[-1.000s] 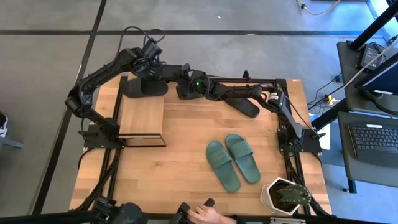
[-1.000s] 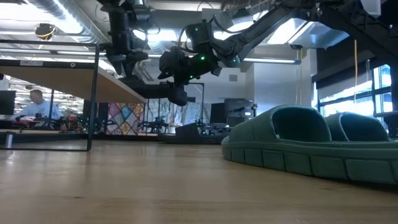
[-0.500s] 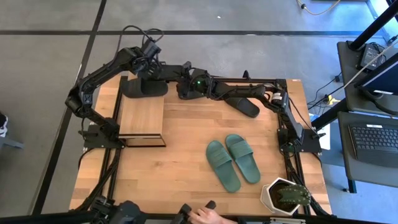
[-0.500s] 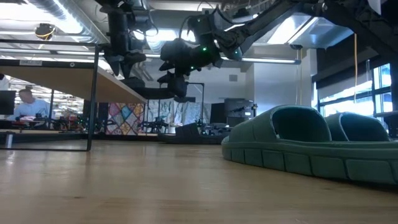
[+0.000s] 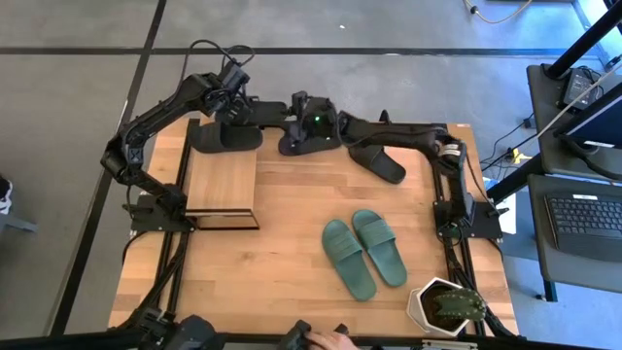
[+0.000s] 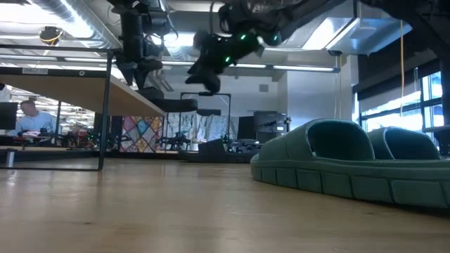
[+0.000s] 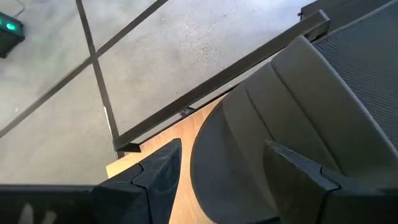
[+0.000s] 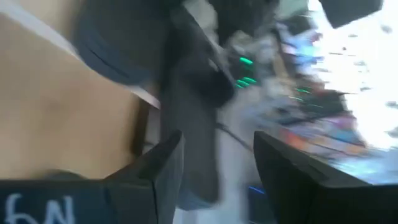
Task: Pick and place slides into the shelf
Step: Put the black slipper on the shelf
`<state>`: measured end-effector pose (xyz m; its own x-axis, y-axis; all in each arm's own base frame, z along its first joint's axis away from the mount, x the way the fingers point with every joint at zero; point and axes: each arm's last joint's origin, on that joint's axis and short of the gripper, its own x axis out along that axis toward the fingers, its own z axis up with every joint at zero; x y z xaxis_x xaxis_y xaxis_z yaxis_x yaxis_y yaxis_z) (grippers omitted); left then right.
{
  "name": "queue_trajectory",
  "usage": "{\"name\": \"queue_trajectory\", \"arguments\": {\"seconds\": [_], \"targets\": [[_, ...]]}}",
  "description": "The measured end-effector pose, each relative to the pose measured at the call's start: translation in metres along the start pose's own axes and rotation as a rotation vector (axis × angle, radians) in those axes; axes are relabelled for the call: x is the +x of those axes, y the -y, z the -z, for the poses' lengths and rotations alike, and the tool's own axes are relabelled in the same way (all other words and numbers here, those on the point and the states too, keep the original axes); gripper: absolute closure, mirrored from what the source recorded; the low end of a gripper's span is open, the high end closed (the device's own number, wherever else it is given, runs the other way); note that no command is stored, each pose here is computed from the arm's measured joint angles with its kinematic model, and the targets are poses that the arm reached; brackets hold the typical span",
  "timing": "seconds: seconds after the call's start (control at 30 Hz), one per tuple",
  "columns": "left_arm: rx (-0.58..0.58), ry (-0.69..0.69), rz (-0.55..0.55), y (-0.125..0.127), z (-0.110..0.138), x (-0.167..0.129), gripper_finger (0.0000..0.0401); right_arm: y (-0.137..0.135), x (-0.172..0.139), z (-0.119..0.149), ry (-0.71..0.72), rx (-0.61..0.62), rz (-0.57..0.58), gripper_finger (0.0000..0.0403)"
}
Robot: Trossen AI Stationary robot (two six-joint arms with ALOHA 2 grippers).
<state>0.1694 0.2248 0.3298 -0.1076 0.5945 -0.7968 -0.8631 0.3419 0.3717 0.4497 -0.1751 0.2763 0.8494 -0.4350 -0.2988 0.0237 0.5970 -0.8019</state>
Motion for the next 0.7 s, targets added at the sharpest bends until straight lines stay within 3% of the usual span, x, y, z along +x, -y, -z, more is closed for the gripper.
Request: {"name": "queue_trajectory", "arguments": {"seconds": [0.2,0.37,0.5,0.7], "targets": [[0.014,0.089,0.135,-0.012,0.007,-0.027,0.0189,0.044,-0.04,0.016,0.09,0.255,-0.183,0.0209],[0.012,0.275,0.309,-0.027,0.025,-0.072,0.0189,0.063,-0.045,0.044,0.177,0.415,-0.297,0.0209],[0.01,0.506,0.471,-0.037,0.058,-0.109,0.0189,0.073,-0.048,0.063,0.309,0.542,-0.435,0.0209],[0.063,0.769,0.724,-0.041,0.12,-0.132,0.0189,0.073,-0.035,0.078,0.307,0.591,-0.407,0.0209]]}}
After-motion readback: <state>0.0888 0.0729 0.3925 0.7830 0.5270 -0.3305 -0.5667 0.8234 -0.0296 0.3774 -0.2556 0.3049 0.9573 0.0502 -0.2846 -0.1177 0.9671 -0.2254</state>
